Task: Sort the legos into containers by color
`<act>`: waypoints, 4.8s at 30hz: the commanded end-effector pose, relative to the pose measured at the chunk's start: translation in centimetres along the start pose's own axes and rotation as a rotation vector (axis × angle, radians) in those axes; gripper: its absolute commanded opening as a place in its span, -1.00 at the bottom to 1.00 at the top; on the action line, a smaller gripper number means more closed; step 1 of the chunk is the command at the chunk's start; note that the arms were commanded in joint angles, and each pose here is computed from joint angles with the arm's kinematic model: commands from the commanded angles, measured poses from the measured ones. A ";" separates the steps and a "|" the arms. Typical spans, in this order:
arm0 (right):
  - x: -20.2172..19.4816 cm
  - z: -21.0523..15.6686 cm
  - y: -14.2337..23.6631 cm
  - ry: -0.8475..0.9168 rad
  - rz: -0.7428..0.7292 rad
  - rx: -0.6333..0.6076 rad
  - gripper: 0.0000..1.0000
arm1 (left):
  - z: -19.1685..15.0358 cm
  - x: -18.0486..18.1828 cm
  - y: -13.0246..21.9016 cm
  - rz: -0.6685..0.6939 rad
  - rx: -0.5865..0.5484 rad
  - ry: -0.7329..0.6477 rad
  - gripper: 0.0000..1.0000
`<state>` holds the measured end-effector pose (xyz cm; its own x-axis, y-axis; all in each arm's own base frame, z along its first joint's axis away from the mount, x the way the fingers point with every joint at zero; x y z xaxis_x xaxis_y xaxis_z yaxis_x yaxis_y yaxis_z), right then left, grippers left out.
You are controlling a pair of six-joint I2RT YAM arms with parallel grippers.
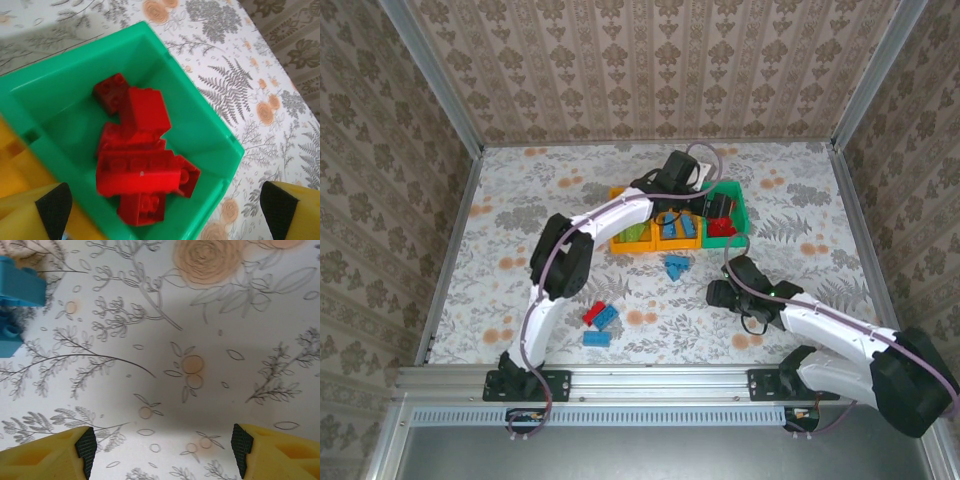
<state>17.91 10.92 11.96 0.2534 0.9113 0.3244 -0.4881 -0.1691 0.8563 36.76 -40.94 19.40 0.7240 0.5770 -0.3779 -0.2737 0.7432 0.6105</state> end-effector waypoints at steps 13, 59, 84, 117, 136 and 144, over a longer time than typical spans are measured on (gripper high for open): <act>7.1 1.2 -1.2 0.239 0.078 -0.039 0.50 | -3.0 3.8 10.7 0.087 -0.152 0.215 1.00; 13.0 0.0 -7.1 0.407 -0.008 0.042 -0.64 | -13.8 8.9 17.7 0.275 -0.044 0.343 1.00; 15.6 7.2 -1.1 0.295 0.249 -0.083 -0.69 | -15.4 8.9 18.9 0.310 -0.041 0.350 1.00; 14.5 13.4 -1.5 0.174 0.078 -0.138 0.58 | -16.9 8.6 19.3 0.309 -0.037 0.365 1.00; 12.3 5.3 -5.9 0.102 -0.084 -0.005 0.76 | -17.3 8.8 18.9 0.302 -0.021 0.371 1.00; 12.8 4.6 -8.0 0.110 -0.107 0.051 0.77 | -17.2 8.9 18.8 0.306 -0.016 0.367 1.00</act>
<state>29.04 22.12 12.18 0.1862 0.9579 0.2184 -0.4510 -0.1141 0.8852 27.31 -16.28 16.03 0.3391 0.8451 -0.4133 -0.4643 0.5324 0.7077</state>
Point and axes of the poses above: each hand's point on the last joint's axis, 136 mm out from that joint toward the fingers, its own y axis back along the fingers, its own x axis along the line the jaws close on, z = x × y, the point moved 9 cm from there along y, back along the fingers, and after that the axes turned 8 degrees about -y, right-handed, at the moved point
